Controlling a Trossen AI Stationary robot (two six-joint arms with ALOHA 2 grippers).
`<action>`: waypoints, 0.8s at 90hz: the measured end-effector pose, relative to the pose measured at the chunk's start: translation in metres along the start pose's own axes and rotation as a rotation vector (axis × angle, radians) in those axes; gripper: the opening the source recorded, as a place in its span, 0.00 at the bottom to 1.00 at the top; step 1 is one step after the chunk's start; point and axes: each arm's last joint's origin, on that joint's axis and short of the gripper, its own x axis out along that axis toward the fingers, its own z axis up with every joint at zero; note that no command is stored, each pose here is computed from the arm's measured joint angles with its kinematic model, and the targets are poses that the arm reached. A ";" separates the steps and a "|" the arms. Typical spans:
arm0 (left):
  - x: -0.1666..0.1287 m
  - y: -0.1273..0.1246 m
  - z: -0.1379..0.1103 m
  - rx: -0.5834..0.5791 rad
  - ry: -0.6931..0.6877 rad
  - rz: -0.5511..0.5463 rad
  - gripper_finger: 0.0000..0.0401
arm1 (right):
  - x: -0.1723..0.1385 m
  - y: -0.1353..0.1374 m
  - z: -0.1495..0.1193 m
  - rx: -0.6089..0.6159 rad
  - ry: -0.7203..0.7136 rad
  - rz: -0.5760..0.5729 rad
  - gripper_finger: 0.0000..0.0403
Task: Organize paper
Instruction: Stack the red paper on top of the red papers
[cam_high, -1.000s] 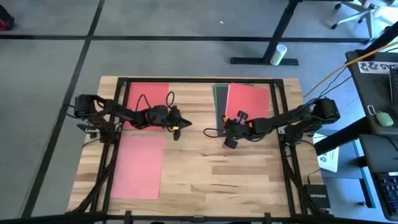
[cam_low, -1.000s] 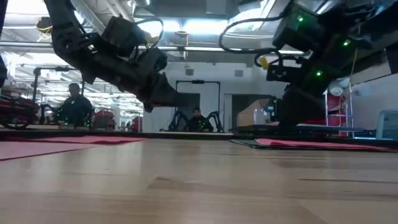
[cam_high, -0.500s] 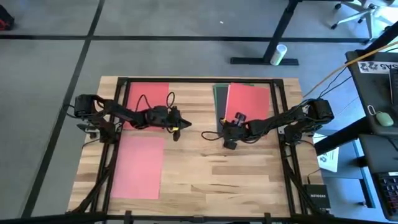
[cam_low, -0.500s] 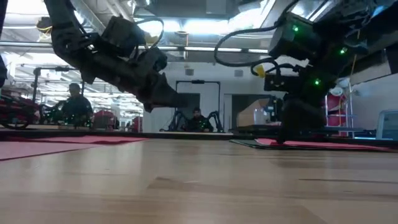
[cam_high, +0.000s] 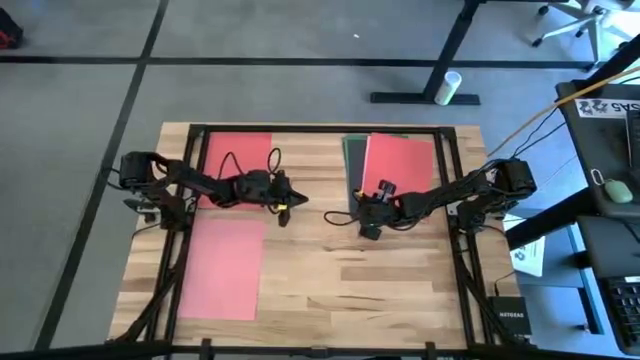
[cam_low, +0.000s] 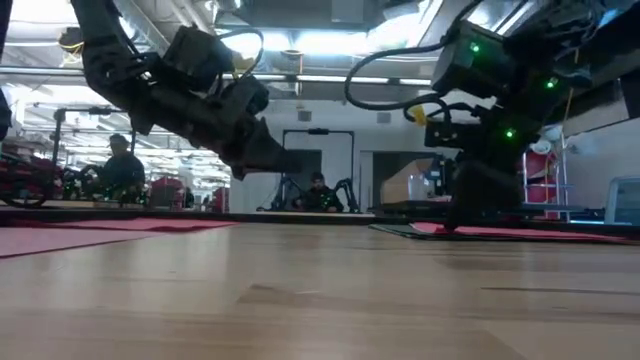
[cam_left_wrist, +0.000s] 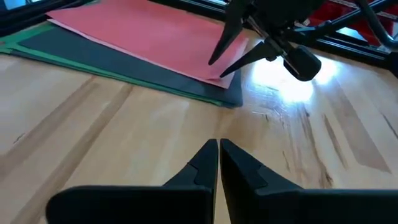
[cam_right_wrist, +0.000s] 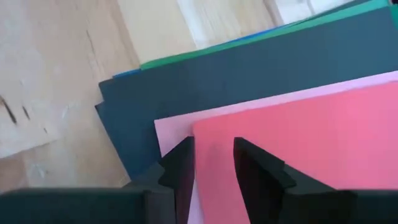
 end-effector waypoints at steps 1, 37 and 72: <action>0.000 0.000 0.000 0.000 0.000 0.000 0.00 | 0.000 0.000 0.000 -0.002 0.000 0.000 0.25; 0.000 0.000 0.000 0.000 0.000 0.001 0.00 | 0.008 0.003 -0.003 -0.041 0.028 -0.004 0.25; 0.000 0.000 -0.001 -0.001 0.008 0.002 0.00 | 0.015 0.004 0.000 -0.059 0.028 -0.101 0.22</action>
